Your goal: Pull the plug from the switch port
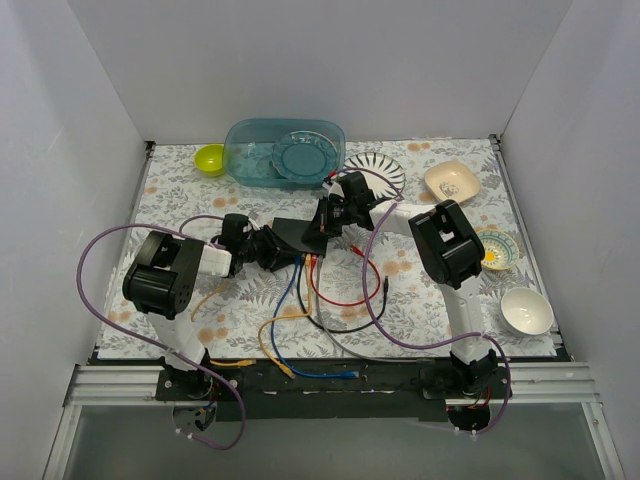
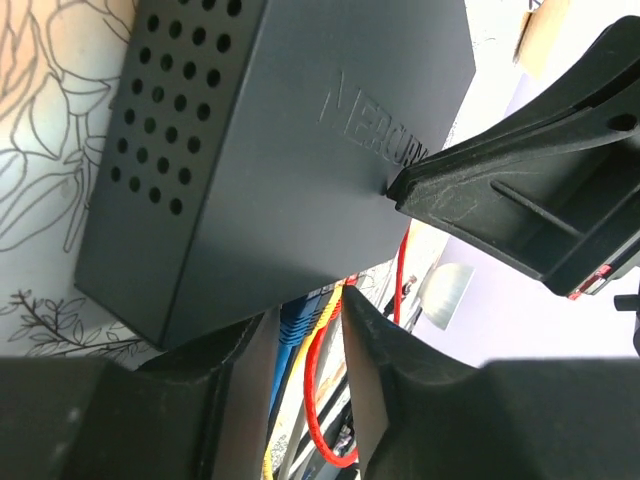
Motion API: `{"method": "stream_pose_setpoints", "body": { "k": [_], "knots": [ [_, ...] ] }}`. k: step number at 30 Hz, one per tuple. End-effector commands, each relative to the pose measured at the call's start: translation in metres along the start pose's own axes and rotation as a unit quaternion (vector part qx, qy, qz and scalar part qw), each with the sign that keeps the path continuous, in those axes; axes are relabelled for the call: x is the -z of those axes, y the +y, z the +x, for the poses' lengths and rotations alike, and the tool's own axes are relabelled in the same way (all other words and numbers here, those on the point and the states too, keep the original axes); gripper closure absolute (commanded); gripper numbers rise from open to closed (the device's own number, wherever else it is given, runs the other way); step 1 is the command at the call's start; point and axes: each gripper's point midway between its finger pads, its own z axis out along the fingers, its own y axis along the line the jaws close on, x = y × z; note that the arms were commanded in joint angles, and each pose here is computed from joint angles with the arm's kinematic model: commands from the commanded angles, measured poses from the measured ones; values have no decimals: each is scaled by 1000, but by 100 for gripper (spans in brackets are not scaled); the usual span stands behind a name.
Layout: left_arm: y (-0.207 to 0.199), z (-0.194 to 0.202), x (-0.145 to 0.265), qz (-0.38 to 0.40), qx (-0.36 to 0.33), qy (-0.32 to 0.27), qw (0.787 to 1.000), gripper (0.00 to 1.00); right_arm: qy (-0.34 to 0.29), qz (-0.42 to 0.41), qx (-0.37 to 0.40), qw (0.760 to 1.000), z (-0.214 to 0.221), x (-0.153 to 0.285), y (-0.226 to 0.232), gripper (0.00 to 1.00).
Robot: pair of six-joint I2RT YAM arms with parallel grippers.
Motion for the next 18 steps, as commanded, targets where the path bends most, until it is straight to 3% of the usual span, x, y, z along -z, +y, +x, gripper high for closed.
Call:
{"method": "stream_pose_setpoints", "body": {
  "k": [1,8,18],
  "knots": [
    [18,-6,-7,-33,1,-14,999,70,29,81,-35,996,28,-3,-51,99],
    [27,-5,-8,-45,12,-15,999,77,31,81,-37,996,29,-2,-52,99],
    [37,-7,-5,-41,45,-21,998,97,35,82,-37,995,34,-2,-54,99]
  ]
}}
